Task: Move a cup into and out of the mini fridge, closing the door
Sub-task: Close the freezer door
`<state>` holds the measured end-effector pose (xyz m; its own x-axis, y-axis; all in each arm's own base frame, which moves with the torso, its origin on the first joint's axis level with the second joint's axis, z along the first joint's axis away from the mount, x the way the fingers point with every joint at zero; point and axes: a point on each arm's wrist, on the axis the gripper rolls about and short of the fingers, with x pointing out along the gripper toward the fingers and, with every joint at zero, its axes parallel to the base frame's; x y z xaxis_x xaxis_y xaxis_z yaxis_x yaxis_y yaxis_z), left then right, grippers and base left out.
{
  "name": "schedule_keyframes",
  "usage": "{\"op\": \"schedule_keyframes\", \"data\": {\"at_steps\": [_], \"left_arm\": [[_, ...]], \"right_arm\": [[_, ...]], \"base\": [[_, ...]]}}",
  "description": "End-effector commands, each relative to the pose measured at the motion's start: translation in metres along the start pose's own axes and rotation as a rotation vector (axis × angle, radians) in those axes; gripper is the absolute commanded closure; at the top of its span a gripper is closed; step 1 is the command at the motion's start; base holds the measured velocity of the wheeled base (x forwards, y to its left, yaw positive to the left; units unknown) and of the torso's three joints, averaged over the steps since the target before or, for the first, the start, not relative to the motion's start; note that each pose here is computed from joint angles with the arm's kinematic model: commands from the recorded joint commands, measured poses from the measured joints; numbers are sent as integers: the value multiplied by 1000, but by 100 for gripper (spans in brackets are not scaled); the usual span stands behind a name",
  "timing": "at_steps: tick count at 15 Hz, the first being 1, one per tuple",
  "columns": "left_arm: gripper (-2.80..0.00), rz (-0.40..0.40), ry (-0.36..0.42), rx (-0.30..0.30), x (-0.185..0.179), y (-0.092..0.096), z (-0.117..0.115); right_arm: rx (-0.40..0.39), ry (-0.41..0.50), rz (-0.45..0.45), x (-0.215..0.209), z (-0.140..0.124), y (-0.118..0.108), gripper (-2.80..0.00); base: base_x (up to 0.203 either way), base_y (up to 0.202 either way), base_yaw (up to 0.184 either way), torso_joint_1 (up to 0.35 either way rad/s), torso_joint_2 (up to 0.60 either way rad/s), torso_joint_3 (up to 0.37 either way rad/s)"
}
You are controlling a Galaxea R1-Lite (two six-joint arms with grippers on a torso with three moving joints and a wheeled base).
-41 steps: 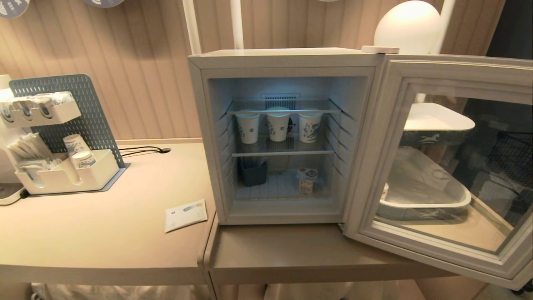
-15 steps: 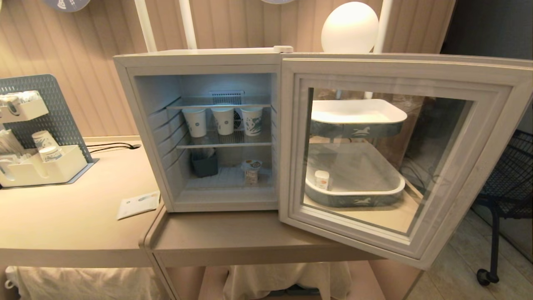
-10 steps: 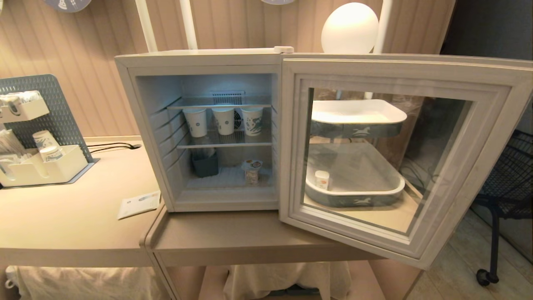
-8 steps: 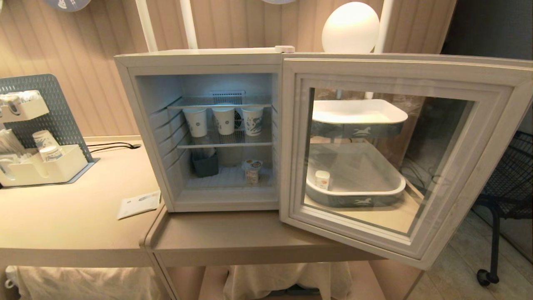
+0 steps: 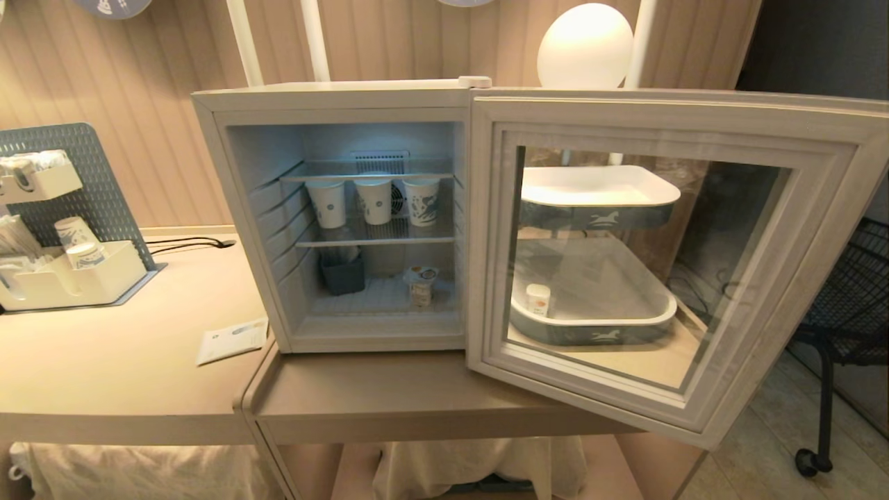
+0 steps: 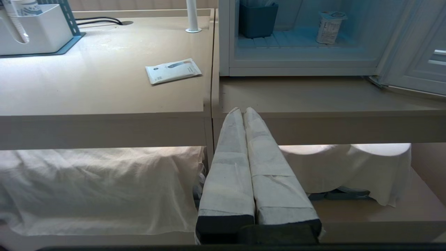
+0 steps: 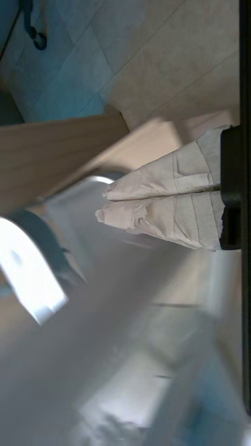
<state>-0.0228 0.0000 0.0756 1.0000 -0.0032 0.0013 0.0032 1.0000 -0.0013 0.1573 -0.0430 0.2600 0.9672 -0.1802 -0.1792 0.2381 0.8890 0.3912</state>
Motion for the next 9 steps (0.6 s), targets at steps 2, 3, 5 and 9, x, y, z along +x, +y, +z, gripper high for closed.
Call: {"op": "schedule_keyframes", "data": {"at_steps": [2,3,5,9], "left_arm": [[0,0,-1,0,0,0,0],[0,0,0,0,0,0,0],[0,0,0,0,0,0,0],[0,1,0,-2,0,0,0]], "right_arm": [[169,101,14,88,33,-69,0],[213,116,108,87,41,-78,0],[337,201,319,84,55,-93,0],[682,492,546,120,67,-137,0]], "base": [[0,0,0,0,0,0],[0,0,0,0,0,0],[0,0,0,0,0,0],[0,0,0,0,0,0]]}}
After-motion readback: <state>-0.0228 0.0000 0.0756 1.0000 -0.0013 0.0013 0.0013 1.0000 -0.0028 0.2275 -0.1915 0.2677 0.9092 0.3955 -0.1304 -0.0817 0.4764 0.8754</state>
